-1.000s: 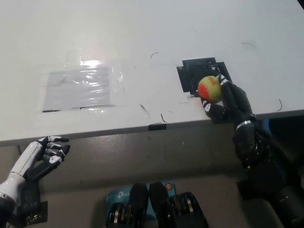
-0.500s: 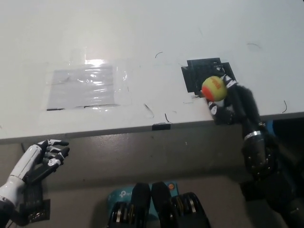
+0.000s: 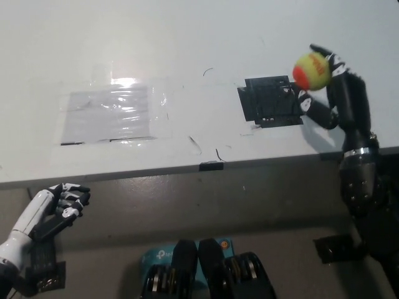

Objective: The robot uses right hand to squeeze a small tennis ball placed on the black area of the table

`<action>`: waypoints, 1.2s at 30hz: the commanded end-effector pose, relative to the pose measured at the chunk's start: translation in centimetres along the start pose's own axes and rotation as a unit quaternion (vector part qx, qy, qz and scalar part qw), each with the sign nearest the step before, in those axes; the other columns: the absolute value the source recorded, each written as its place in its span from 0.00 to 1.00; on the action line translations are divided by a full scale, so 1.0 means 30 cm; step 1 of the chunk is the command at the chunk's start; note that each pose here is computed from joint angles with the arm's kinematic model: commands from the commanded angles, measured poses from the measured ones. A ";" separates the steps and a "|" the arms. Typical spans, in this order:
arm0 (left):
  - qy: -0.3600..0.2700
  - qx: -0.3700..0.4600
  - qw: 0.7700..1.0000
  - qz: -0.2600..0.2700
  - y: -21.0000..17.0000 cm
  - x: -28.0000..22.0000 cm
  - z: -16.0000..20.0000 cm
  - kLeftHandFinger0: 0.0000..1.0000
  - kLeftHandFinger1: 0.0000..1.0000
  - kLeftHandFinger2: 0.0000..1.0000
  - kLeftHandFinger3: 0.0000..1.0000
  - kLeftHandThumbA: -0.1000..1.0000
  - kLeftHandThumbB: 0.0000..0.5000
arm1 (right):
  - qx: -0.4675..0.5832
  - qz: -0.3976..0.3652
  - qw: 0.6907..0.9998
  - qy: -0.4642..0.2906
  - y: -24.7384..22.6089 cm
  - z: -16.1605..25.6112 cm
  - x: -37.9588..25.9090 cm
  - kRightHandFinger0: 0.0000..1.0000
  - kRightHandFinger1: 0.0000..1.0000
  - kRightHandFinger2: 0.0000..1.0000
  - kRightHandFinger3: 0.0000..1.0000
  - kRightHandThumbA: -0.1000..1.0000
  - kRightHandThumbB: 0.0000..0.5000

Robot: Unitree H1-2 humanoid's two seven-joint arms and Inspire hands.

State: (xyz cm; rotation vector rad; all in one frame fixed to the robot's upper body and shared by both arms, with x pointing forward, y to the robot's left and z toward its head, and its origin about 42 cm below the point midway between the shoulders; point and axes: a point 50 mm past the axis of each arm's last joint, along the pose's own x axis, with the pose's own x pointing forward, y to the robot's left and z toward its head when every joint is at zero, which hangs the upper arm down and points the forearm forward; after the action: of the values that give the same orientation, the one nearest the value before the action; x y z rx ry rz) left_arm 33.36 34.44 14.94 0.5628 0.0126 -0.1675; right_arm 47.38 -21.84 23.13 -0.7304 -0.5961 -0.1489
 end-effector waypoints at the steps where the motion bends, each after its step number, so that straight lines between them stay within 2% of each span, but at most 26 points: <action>1: -0.029 0.018 0.999 0.009 0.036 0.008 0.044 0.39 0.47 0.55 0.66 0.77 0.05 | 0.015 -0.061 0.996 -0.069 -0.079 0.110 0.093 0.00 0.01 0.40 0.20 0.00 0.46; 4: -0.029 0.018 0.999 0.008 0.033 0.010 0.055 0.38 0.47 0.56 0.67 0.75 0.01 | 0.023 -0.068 0.994 -0.078 -0.066 0.130 0.074 0.00 0.00 0.37 0.18 0.00 0.51; 7: -0.028 0.016 0.999 0.006 0.029 0.009 0.050 0.40 0.47 0.57 0.68 0.72 0.00 | 0.026 -0.072 0.994 -0.084 -0.051 0.143 0.050 0.00 0.00 0.35 0.18 0.00 0.50; 9: -0.026 0.018 0.999 0.007 0.030 0.007 0.049 0.43 0.49 0.57 0.68 0.71 0.00 | 0.032 -0.072 0.994 -0.082 -0.032 0.162 0.019 0.00 0.01 0.37 0.17 0.00 0.53; 12: -0.028 0.018 0.999 0.008 0.029 0.006 0.050 0.42 0.48 0.56 0.68 0.69 0.00 | 0.036 -0.075 0.993 -0.079 -0.016 0.168 -0.004 0.00 0.01 0.36 0.19 0.00 0.55; 14: -0.027 0.019 0.999 0.008 0.029 0.006 0.051 0.42 0.49 0.57 0.67 0.69 0.00 | 0.035 -0.077 0.993 -0.078 -0.011 0.170 -0.012 0.00 0.00 0.37 0.19 0.00 0.56; 15: -0.024 0.018 1.000 0.007 0.030 0.003 0.041 0.42 0.49 0.58 0.68 0.75 0.06 | 0.036 -0.077 0.993 -0.076 0.004 0.165 -0.033 0.00 0.00 0.40 0.21 0.00 0.57; 18: -0.026 0.018 0.999 0.008 0.031 0.007 0.037 0.42 0.49 0.57 0.67 0.75 0.04 | 0.036 -0.077 0.994 -0.072 0.011 0.165 -0.038 0.00 0.01 0.42 0.21 0.00 0.58; 22: -0.022 0.015 1.000 0.009 0.033 0.003 0.038 0.42 0.49 0.58 0.67 0.75 0.05 | 0.035 -0.078 0.994 -0.069 0.020 0.156 -0.052 0.00 0.01 0.43 0.23 0.00 0.56; 24: -0.021 0.016 1.000 0.010 0.032 0.004 0.027 0.41 0.48 0.57 0.68 0.76 0.07 | 0.038 -0.083 0.994 -0.066 0.021 0.146 -0.058 0.00 0.01 0.43 0.23 0.00 0.52; 33: -0.026 0.019 0.999 0.004 0.027 0.003 0.022 0.40 0.48 0.57 0.67 0.75 0.04 | 0.031 -0.080 0.994 -0.065 0.010 0.124 -0.065 0.00 0.02 0.43 0.24 0.00 0.49; 35: -0.021 0.017 1.000 0.002 0.025 -0.002 0.019 0.40 0.47 0.56 0.66 0.76 0.08 | 0.023 -0.068 0.995 -0.074 0.005 0.128 -0.046 0.00 0.06 0.50 0.24 0.00 0.53; 36: -0.019 0.018 1.000 0.003 0.025 -0.004 0.018 0.40 0.47 0.55 0.66 0.76 0.09 | 0.013 -0.052 0.996 -0.075 -0.004 0.129 -0.023 0.00 0.03 0.46 0.23 0.00 0.51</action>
State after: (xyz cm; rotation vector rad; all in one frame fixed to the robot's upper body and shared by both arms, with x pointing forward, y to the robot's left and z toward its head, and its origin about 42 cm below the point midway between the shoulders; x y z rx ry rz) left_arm 33.37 34.42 14.93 0.5664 0.0121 -0.1684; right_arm 44.05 -19.05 22.40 -0.6630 -0.6825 -0.2050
